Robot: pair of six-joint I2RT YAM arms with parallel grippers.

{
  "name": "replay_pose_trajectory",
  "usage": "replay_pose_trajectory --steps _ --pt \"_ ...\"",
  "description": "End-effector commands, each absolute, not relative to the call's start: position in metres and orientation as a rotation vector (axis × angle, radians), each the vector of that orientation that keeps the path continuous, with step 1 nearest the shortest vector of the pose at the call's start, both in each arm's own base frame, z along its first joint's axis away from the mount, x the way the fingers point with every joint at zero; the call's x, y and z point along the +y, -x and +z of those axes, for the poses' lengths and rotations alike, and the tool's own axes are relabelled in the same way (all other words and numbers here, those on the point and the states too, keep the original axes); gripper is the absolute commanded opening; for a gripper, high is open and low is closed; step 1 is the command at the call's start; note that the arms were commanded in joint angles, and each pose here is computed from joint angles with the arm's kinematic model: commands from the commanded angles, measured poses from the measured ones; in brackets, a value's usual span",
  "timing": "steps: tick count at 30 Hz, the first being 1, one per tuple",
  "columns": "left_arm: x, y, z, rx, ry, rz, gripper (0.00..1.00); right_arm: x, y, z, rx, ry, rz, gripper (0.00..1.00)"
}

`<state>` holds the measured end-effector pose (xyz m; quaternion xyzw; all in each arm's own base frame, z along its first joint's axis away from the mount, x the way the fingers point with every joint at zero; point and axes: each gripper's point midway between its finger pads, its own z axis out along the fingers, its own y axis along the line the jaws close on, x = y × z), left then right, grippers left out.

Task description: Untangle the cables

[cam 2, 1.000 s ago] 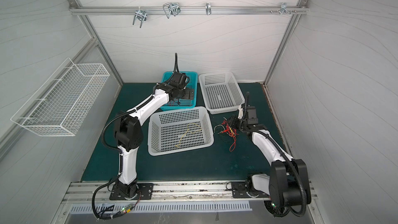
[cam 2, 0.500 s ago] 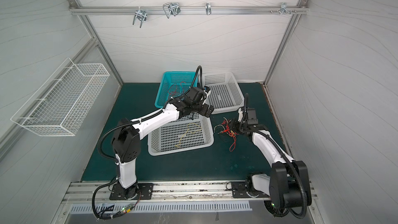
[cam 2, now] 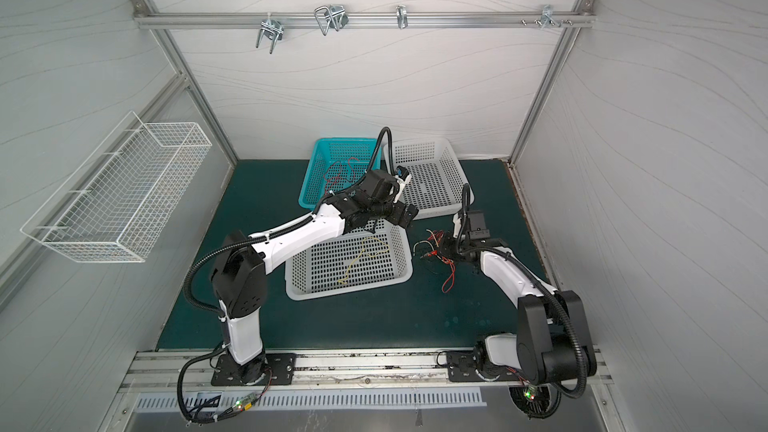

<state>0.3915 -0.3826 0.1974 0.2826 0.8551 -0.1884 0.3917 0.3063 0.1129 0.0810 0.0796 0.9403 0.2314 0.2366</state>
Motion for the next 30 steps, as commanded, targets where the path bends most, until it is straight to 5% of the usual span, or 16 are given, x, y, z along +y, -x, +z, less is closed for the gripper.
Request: replay_pose_trajectory --steps 1,3,7,16,19,22,30 --pt "-0.389 -0.39 0.224 2.098 -0.71 -0.536 0.99 0.115 -0.317 0.101 2.517 -0.185 0.634 0.0" --pt "-0.39 -0.391 0.225 2.095 -0.707 -0.544 0.99 0.115 -0.317 0.105 2.51 -0.164 0.63 0.0" --pt "-0.392 -0.39 0.227 2.087 -0.709 -0.562 0.99 0.114 -0.317 0.104 2.522 -0.121 0.604 0.18" --pt "-0.395 -0.389 0.221 2.103 -0.712 -0.576 0.99 0.118 -0.318 0.078 2.594 -0.108 0.597 0.22" --pt "-0.395 -0.389 0.22 2.108 -0.712 -0.578 0.99 0.119 -0.32 0.07 2.616 -0.108 0.581 0.21" --pt "-0.395 -0.388 0.22 2.111 -0.712 -0.582 0.98 0.121 -0.323 0.07 2.623 -0.108 0.58 0.0" --pt "-0.403 -0.379 0.219 2.114 -0.746 -0.663 0.99 0.126 -0.332 0.119 2.487 -0.08 0.63 0.0"
